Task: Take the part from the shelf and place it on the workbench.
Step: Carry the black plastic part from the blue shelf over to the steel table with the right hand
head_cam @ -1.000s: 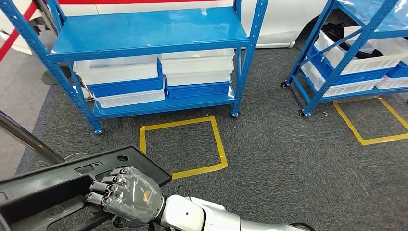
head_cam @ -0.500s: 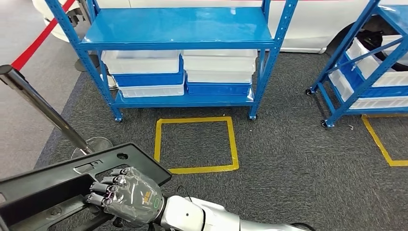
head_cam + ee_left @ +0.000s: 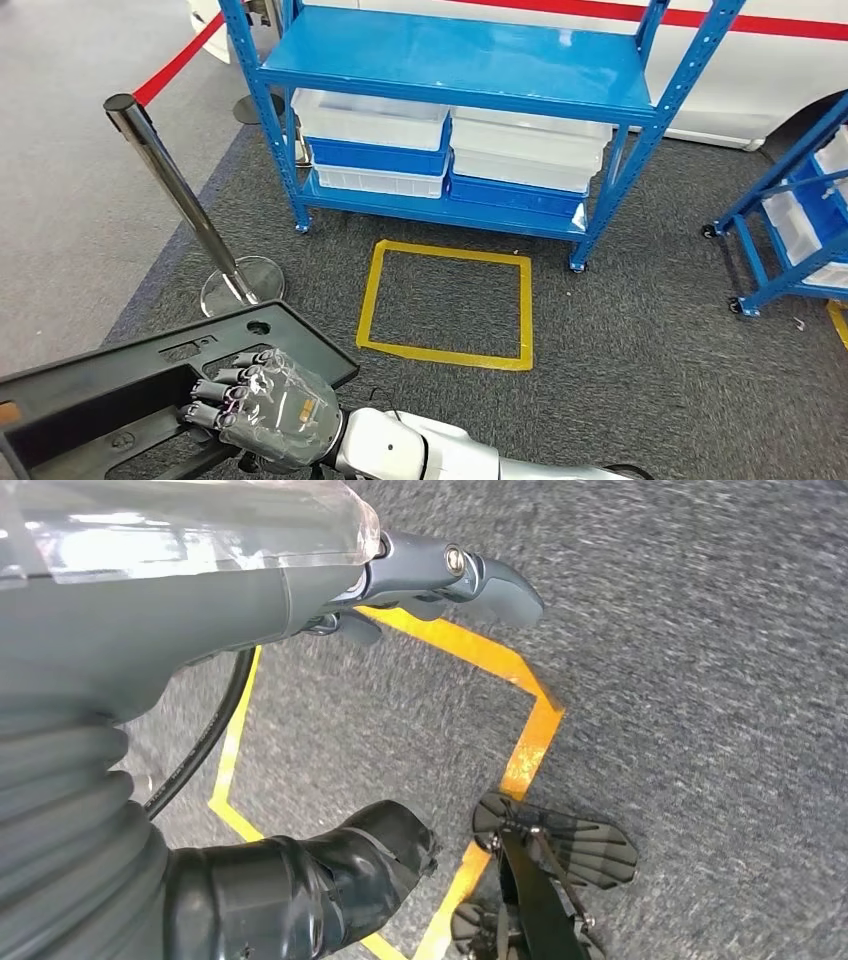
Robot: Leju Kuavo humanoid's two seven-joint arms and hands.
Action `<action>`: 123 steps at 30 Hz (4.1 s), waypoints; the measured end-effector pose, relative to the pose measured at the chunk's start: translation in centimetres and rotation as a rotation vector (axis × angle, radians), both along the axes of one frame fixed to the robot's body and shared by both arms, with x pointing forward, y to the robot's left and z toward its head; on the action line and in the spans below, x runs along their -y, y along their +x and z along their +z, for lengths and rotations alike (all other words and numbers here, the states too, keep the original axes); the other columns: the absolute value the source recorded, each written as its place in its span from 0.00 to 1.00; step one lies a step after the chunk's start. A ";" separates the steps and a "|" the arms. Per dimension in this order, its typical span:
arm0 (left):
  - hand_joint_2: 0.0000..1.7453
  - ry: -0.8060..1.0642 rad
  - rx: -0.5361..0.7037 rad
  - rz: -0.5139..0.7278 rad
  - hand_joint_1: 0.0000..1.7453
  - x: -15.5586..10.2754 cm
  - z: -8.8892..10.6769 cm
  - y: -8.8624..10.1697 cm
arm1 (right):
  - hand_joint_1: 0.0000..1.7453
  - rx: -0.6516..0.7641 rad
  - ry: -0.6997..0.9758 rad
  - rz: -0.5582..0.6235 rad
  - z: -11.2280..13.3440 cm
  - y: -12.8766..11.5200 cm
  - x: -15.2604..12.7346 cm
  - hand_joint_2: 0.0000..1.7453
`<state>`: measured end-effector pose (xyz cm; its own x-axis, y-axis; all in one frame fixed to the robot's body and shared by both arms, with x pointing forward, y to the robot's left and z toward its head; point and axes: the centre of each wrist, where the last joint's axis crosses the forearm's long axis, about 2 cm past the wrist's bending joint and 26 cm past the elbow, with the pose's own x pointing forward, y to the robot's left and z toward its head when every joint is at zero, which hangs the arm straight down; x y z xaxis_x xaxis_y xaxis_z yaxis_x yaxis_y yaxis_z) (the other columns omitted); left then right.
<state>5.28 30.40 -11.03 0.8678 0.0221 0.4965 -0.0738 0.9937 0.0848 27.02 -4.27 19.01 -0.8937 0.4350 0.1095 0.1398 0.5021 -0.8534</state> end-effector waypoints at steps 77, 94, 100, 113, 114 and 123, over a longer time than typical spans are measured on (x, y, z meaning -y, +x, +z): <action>1.00 0.039 -0.169 0.108 0.00 -0.5 -0.2 -2.4 | 1.00 -0.174 0.137 -0.308 -9.3 -6.8 11.8 1.00; 1.00 0.042 -0.176 0.055 0.00 -1.0 -0.2 -2.3 | 1.00 -0.122 0.087 -0.408 -8.0 -7.0 12.6 1.00; 1.00 0.033 -0.180 0.018 0.00 -1.0 -0.2 -2.2 | 1.00 -0.039 -0.007 -0.419 -7.2 -6.7 13.2 1.00; 1.00 0.035 -0.181 -0.012 0.00 -1.4 -0.1 -1.7 | 1.00 0.098 -0.087 -0.387 -3.6 -3.8 14.0 1.00; 1.00 0.035 -0.183 -0.014 0.00 -1.4 -0.1 -1.7 | 1.00 0.107 -0.094 -0.383 -3.3 -3.5 14.1 1.00; 1.00 0.033 -0.188 -0.042 0.00 -1.4 -0.1 -1.6 | 1.00 0.117 -0.208 -0.341 -1.4 -1.6 14.2 1.00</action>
